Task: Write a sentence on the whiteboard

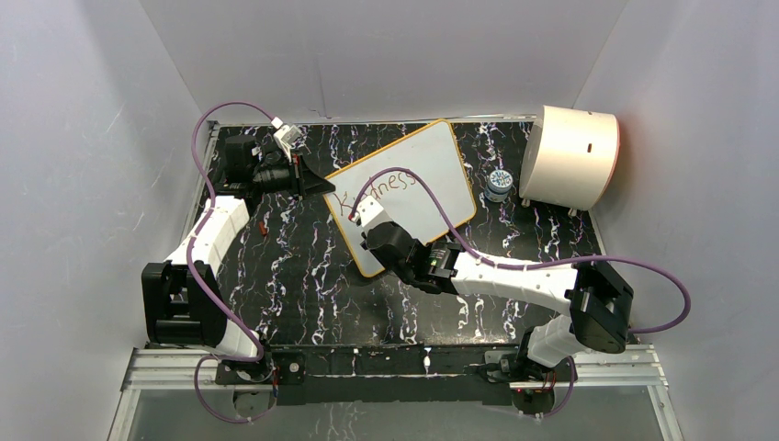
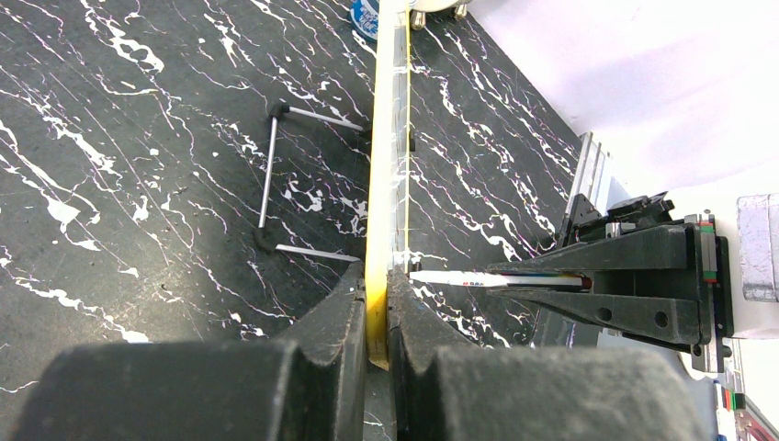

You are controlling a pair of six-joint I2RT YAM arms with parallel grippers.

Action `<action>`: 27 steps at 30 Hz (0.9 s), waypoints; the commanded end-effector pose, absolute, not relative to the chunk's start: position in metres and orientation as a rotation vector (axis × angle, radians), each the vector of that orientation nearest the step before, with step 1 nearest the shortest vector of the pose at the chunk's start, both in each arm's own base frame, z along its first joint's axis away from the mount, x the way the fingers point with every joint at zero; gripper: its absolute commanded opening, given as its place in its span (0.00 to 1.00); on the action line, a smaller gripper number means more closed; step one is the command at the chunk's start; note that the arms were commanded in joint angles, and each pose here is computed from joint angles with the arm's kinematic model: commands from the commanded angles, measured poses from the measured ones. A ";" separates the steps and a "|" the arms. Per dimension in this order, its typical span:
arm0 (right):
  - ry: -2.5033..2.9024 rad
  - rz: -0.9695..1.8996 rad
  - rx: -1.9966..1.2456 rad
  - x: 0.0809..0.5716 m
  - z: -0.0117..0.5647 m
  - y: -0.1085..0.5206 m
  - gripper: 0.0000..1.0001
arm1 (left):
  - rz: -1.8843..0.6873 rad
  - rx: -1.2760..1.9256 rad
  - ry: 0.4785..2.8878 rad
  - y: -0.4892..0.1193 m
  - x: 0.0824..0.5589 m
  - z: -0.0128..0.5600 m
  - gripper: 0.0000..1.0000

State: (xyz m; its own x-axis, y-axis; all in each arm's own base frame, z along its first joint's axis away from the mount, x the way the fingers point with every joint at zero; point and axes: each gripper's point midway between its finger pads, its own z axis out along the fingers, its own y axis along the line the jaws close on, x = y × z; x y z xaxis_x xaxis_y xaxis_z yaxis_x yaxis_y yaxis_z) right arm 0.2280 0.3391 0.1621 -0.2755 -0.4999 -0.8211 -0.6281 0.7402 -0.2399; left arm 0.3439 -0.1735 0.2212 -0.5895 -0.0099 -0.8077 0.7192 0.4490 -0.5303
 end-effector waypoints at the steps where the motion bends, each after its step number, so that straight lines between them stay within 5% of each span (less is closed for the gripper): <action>1: 1.927 0.197 -0.814 0.230 0.174 0.339 0.00 | -1.218 0.606 2.069 -0.181 0.324 0.180 0.00; 27: 1.850 0.209 -0.728 0.244 0.197 0.345 0.00 | -1.223 0.610 2.063 -0.182 0.324 0.182 0.00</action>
